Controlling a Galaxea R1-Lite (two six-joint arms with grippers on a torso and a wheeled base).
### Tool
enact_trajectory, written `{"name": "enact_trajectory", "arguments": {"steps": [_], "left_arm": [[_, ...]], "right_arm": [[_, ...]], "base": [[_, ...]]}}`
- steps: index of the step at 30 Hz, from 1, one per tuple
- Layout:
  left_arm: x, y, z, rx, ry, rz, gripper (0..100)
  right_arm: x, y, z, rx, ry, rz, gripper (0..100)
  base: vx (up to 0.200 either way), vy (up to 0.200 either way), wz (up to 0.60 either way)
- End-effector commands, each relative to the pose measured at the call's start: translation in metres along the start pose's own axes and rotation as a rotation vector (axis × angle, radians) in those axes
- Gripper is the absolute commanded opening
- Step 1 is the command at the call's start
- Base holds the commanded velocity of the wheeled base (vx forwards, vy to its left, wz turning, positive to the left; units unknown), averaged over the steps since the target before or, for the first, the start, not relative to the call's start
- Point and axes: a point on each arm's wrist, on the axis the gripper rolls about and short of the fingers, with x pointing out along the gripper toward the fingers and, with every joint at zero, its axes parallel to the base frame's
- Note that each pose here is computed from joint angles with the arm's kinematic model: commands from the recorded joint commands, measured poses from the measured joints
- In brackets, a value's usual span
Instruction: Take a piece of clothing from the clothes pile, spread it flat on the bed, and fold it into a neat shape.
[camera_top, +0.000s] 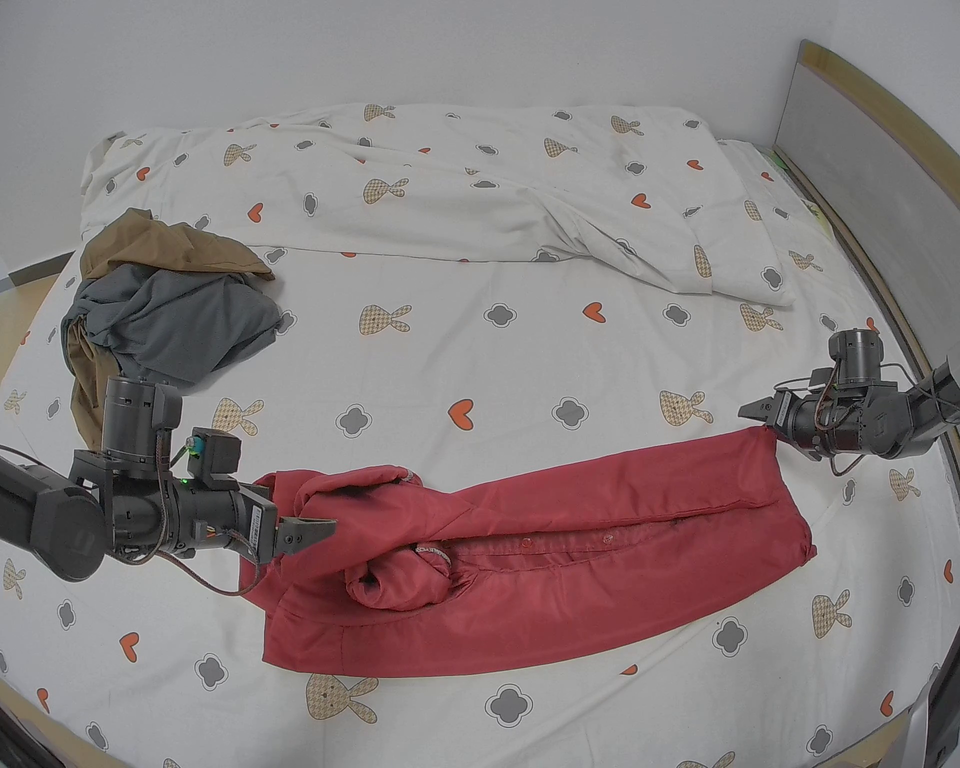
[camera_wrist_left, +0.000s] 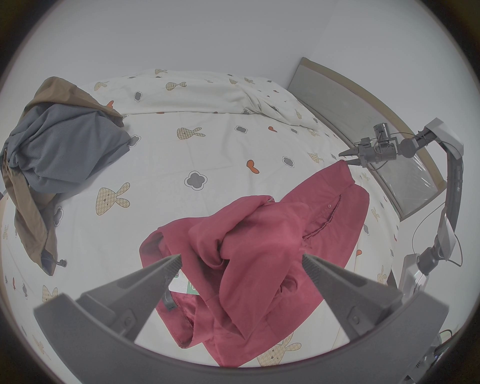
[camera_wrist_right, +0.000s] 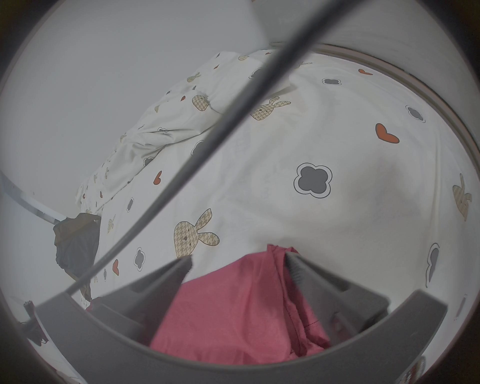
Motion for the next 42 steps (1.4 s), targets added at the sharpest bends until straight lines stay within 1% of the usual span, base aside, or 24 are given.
{"name": "enact_trajectory", "arguments": {"steps": [1,2,3,4,6,8,10,12,13,14,15,17,19,23,25,28,30,34,36,40,42], "left_arm": [[-0.001,0.0,0.0,0.001,-0.002,0.0,100],[-0.001,0.0,0.0,0.001,-0.003,0.001,100],[-0.001,0.0,0.0,0.001,-0.003,0.001,100],[-0.001,0.0,0.0,0.001,-0.003,0.001,100],[-0.001,0.0,0.001,0.002,-0.005,0.001,100],[-0.001,0.0,0.001,0.002,-0.006,0.001,100],[-0.001,0.0,0.001,0.002,-0.007,0.001,100],[0.001,0.001,0.002,0.002,-0.006,0.004,100],[0.001,0.001,0.002,0.002,-0.007,0.004,100],[0.003,0.001,0.001,-0.001,0.0,0.003,100],[0.005,0.002,0.0,-0.003,0.006,0.003,100],[0.009,0.003,0.0,-0.003,0.006,0.003,100],[0.015,0.006,0.001,-0.003,-0.01,0.006,100],[0.022,0.008,0.001,0.001,-0.029,0.008,100],[0.021,0.007,0.0,0.001,-0.029,0.008,100],[0.019,0.007,-0.001,0.001,-0.028,0.008,100],[0.016,0.005,-0.002,0.003,-0.026,0.006,100],[0.012,0.002,-0.002,0.008,-0.035,0.001,100],[0.003,-0.009,0.0,0.025,-0.05,-0.019,100],[-0.01,-0.025,-0.001,0.05,-0.07,-0.056,100],[-0.016,-0.036,-0.002,0.046,-0.074,-0.086,100]], "right_arm": [[-0.02,0.004,0.012,-0.003,-0.059,-0.003,100],[-0.024,0.005,0.014,-0.005,-0.07,-0.001,100],[-0.045,0.006,0.025,-0.006,-0.123,0.001,100],[-0.055,0.006,0.028,-0.006,-0.145,0.003,100],[-0.075,0.013,0.03,-0.013,-0.177,0.019,100],[-0.086,0.019,0.025,-0.016,-0.175,0.041,100],[-0.087,0.023,0.022,-0.02,-0.164,0.057,100],[-0.076,0.048,0.004,-0.022,-0.086,0.137,100],[-0.075,0.049,0.003,-0.022,-0.085,0.139,100],[-0.065,0.057,-0.007,-0.003,-0.038,0.157,100],[-0.05,0.059,-0.017,0.013,0.009,0.152,100],[-0.023,0.058,-0.031,0.037,0.08,0.136,100],[-0.002,0.054,-0.042,0.046,0.129,0.118,100],[0.025,0.041,-0.052,0.065,0.178,0.081,100],[0.033,0.035,-0.053,0.071,0.179,0.072,100],[0.034,0.028,-0.052,0.082,0.166,0.066,100],[0.03,0.024,-0.055,0.088,0.174,0.057,100],[0.023,0.024,-0.053,0.089,0.166,0.056,100],[0.008,0.024,-0.047,0.094,0.142,0.059,100],[0.0,0.019,-0.052,0.098,0.151,0.045,100],[-0.001,0.014,-0.054,0.105,0.16,0.032,100]], "base": [[0.0,0.0,0.0],[0.0,0.0,0.0],[0.0,0.0,0.0],[0.0,0.0,0.0],[0.0,0.0,0.0],[0.0,0.0,0.0],[0.0,0.0,0.0],[0.0,0.0,0.0],[0.0,0.0,0.0],[0.0,0.0,0.0],[0.0,0.0,0.0],[0.0,0.0,0.0],[0.0,0.0,0.0],[0.0,0.0,0.0],[0.0,0.0,0.0],[0.0,0.0,0.0],[0.0,0.0,0.0],[0.0,0.0,0.0],[0.0,0.0,0.0],[0.0,0.0,0.0],[0.0,0.0,0.0]]}}
